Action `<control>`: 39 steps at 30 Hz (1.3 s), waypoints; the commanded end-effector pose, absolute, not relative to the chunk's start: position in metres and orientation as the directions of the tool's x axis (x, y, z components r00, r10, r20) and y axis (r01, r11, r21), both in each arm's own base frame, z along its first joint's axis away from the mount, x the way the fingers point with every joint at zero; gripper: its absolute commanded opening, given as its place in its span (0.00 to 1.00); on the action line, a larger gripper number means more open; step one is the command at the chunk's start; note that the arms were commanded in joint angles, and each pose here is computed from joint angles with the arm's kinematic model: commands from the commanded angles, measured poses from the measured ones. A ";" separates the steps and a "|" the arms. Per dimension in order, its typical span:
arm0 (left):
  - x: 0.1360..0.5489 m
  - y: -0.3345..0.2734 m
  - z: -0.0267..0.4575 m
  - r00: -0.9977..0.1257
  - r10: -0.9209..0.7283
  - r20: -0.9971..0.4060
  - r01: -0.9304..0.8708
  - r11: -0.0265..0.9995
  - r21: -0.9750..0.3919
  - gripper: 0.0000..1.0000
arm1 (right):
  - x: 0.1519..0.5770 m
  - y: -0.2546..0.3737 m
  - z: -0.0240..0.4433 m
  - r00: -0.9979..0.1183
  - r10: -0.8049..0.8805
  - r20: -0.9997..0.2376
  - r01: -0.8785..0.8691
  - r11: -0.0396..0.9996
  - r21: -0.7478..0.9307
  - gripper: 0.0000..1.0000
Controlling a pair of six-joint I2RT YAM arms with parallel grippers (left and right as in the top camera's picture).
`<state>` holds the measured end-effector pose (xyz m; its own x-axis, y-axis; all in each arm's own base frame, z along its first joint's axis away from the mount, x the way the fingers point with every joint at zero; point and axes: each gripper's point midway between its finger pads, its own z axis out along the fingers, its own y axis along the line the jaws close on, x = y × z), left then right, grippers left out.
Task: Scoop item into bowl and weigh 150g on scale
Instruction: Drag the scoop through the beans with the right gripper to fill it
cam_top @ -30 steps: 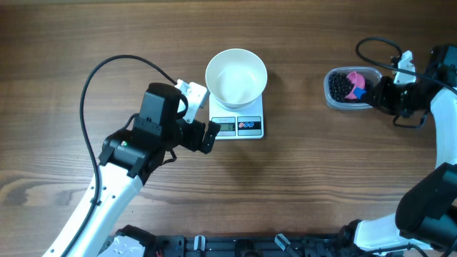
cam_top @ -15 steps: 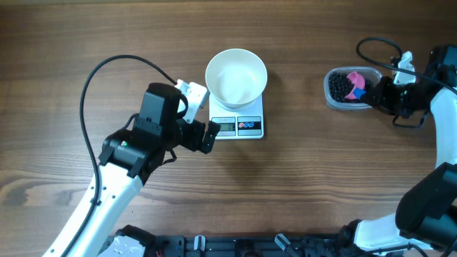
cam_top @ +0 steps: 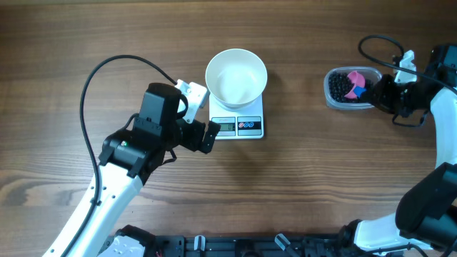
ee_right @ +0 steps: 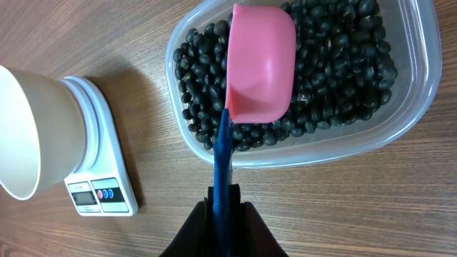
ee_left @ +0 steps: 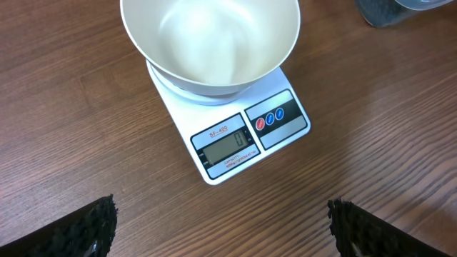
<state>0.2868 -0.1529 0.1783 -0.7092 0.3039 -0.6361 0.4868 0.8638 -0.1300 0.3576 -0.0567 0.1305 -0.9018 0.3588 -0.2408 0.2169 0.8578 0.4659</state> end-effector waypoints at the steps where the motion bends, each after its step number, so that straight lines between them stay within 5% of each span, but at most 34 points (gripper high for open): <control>1: 0.284 -0.157 0.176 -0.710 0.310 -0.632 0.499 0.855 -0.142 1.00 | 0.353 -0.045 0.124 -0.920 0.335 -0.202 0.193 0.838 0.511 0.04; 39: 0.284 -0.157 0.176 -0.710 0.310 -0.632 0.500 0.855 -0.142 1.00 | 0.353 -0.042 0.125 -0.906 0.391 -0.163 0.250 0.804 0.540 0.04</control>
<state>0.2868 -0.1529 0.1783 -0.7092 0.3039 -0.6361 0.4868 0.8638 -0.1300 0.3540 -0.0529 0.1293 -0.9042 0.3713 -0.2112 0.2335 0.8436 0.4835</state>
